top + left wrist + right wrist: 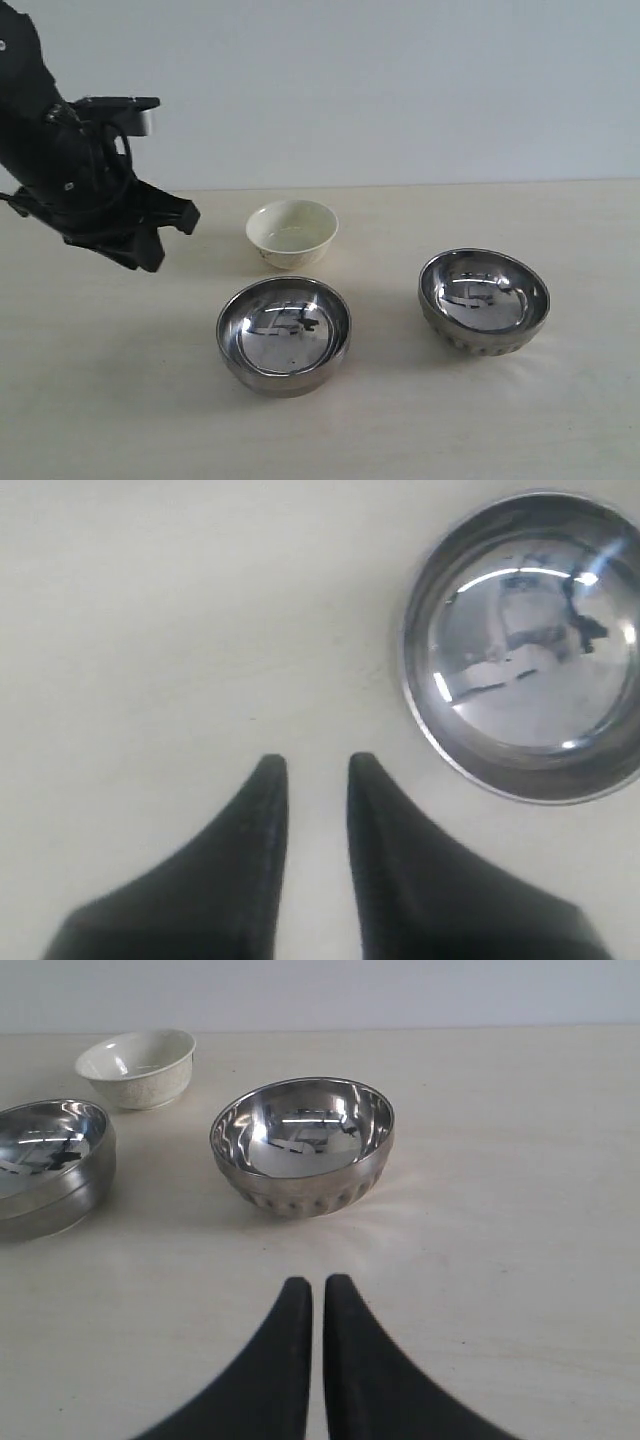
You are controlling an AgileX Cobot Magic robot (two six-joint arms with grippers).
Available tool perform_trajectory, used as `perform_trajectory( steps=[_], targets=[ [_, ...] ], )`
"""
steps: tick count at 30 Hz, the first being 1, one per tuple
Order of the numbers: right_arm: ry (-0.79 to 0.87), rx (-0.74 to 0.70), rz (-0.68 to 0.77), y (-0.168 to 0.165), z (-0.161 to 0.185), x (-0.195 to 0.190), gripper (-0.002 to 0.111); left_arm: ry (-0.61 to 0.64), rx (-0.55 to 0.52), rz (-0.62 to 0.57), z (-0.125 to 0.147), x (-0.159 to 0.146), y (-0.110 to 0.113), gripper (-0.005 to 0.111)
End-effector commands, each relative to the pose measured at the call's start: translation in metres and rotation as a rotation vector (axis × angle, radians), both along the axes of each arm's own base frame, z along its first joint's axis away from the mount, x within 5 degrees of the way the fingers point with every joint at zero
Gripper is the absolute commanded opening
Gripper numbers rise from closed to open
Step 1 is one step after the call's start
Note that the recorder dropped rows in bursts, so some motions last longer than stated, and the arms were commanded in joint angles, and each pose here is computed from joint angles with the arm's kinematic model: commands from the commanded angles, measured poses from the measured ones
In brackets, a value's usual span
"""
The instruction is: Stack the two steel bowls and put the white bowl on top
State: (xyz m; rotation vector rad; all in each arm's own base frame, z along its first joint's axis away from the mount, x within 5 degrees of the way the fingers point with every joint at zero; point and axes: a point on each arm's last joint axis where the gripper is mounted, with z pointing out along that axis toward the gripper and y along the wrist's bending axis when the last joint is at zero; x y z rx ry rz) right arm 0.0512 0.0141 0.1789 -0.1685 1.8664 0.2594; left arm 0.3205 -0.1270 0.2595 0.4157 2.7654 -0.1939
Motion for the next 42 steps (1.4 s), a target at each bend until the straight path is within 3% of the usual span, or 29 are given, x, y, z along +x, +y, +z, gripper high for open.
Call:
perform_trajectory(
  steps=[1,5,8,13,16,23,42],
  targets=[
    [-0.016,0.002,-0.003,0.0,0.001,0.0,0.0,-0.203,-0.039,0.103,0.016,-0.023,0.017,0.004],
    [-0.016,0.002,-0.003,0.0,0.001,0.0,0.0,-0.453,-0.262,0.177,0.026,-0.058,0.025,0.004],
    [-0.016,0.002,-0.003,0.0,0.001,0.0,0.0,-0.635,-0.365,0.208,0.025,-0.086,0.037,0.004],
    [-0.016,0.002,-0.003,0.0,0.001,0.0,0.0,-0.829,-0.588,0.358,0.002,-0.141,0.063,0.004],
    [-0.016,0.002,-0.003,0.0,0.001,0.0,0.0,-0.928,-0.668,0.385,-0.016,-0.173,0.077,0.004],
    [-0.016,0.002,-0.003,0.0,0.001,0.0,0.0,-0.892,-0.757,0.45,-0.056,-0.217,0.094,0.004],
    [-0.016,0.002,-0.003,0.0,0.001,0.0,0.0,-0.944,-0.792,0.426,-0.049,-0.229,0.097,0.004]
  ],
)
